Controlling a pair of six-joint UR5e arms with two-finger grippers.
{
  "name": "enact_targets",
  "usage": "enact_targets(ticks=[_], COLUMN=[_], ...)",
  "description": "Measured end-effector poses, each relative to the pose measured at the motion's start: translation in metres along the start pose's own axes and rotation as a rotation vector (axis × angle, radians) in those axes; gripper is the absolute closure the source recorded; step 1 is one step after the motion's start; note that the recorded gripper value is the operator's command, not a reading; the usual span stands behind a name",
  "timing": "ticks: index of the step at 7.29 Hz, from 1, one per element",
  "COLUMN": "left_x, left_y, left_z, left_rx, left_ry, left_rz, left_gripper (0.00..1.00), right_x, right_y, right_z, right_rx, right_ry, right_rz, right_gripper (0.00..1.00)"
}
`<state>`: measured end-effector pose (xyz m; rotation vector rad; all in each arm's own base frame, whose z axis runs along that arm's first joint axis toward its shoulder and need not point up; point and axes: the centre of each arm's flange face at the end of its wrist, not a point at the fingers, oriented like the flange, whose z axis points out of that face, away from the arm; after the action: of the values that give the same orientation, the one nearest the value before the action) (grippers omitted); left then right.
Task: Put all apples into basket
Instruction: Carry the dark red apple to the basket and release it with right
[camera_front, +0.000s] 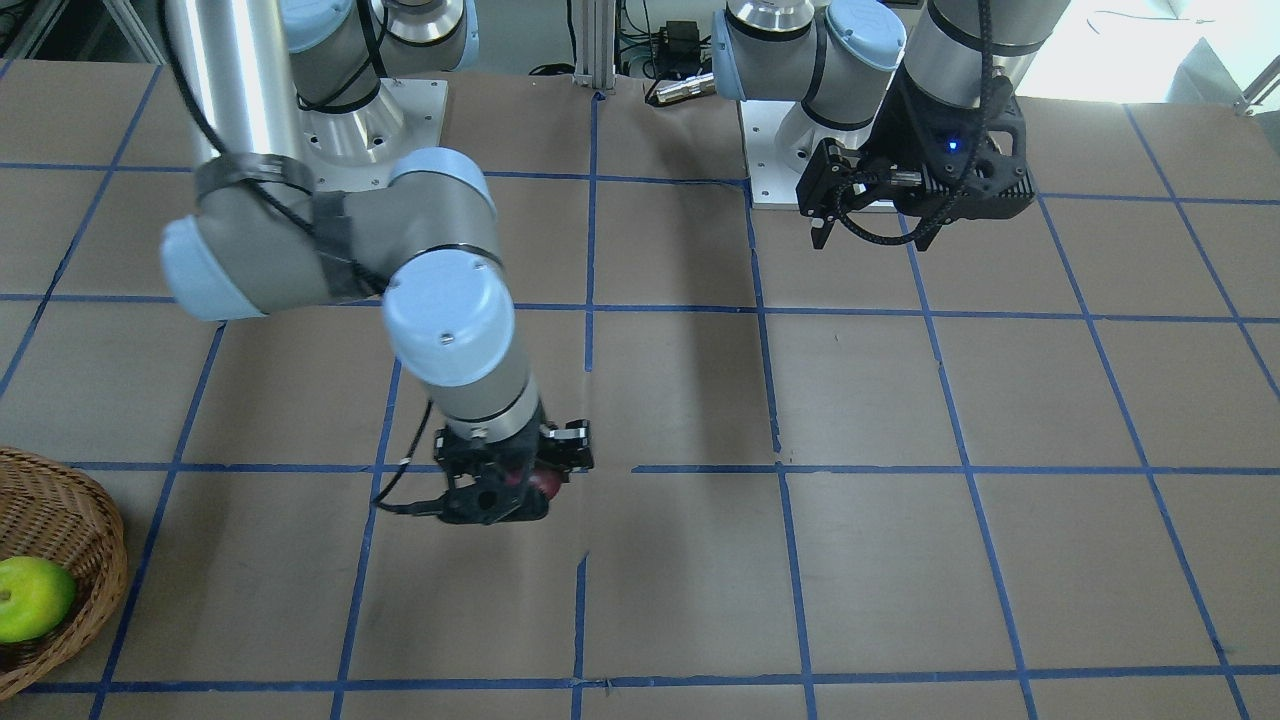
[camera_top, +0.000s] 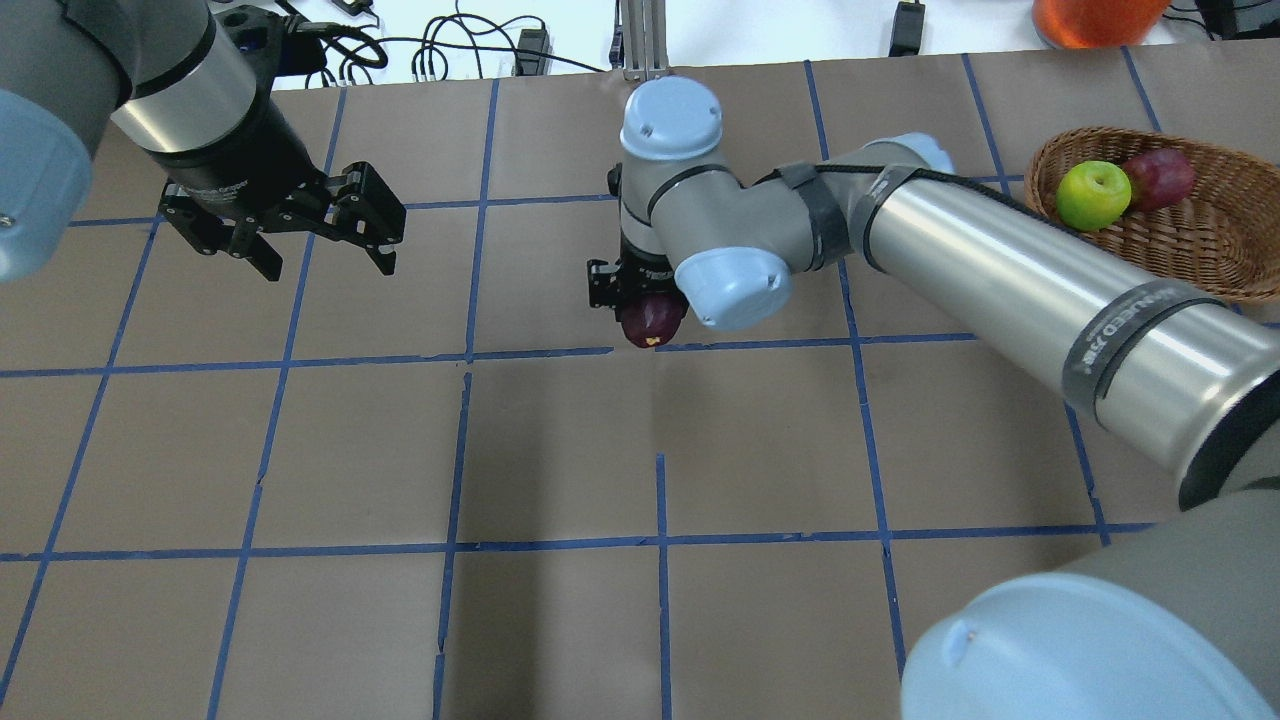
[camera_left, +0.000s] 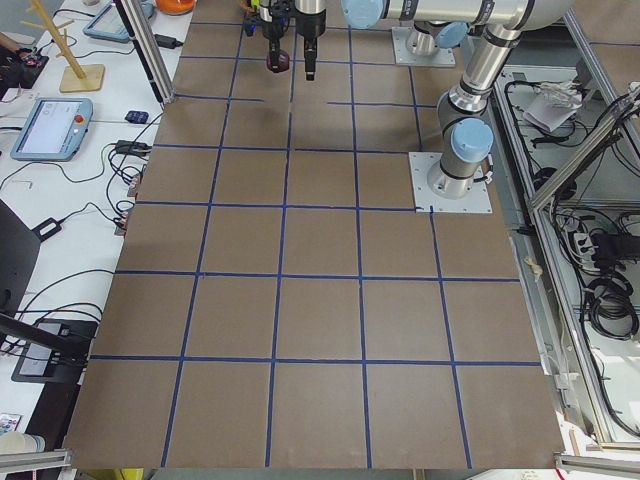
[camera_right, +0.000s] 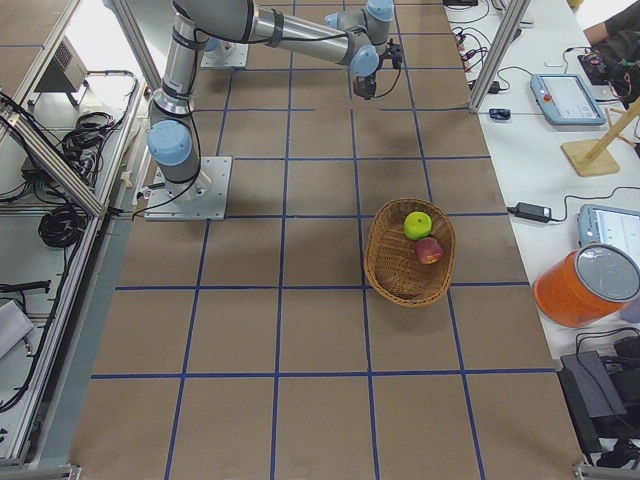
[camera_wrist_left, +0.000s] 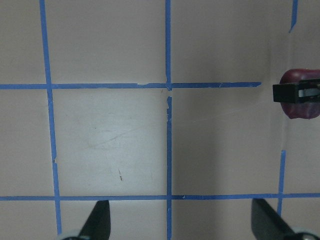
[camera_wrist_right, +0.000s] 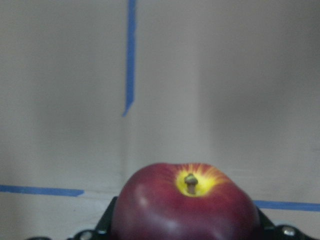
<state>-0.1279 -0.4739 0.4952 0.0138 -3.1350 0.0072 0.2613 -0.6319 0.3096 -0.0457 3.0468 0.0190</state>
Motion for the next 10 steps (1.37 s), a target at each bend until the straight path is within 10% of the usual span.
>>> enact_targets(ticks=[3, 5, 6, 7, 10], left_x=[0.000, 0.000, 0.000, 0.000, 0.000], left_y=[0.000, 0.000, 0.000, 0.000, 0.001], left_z=[0.000, -0.001, -0.001, 0.000, -0.002], left_rx=[0.001, 0.002, 0.002, 0.002, 0.004], left_ry=[-0.001, 0.000, 0.001, 0.001, 0.001], left_rz=[-0.001, -0.001, -0.002, -0.002, -0.002], left_gripper=[0.00, 0.00, 0.00, 0.00, 0.00], right_x=[0.235, 0.388, 0.458, 0.511, 0.551], right_y=[-0.055, -0.057, -0.058, -0.057, -0.061], right_z=[-0.085, -0.076, -0.054, -0.031, 0.002], right_rx=[-0.005, -0.001, 0.008, 0.017, 0.055], right_ry=[0.049, 0.095, 0.131, 0.154, 0.160], right_rz=[-0.068, -0.160, -0.187, -0.196, -0.191], right_gripper=[1.00, 1.00, 0.72, 0.04, 0.00])
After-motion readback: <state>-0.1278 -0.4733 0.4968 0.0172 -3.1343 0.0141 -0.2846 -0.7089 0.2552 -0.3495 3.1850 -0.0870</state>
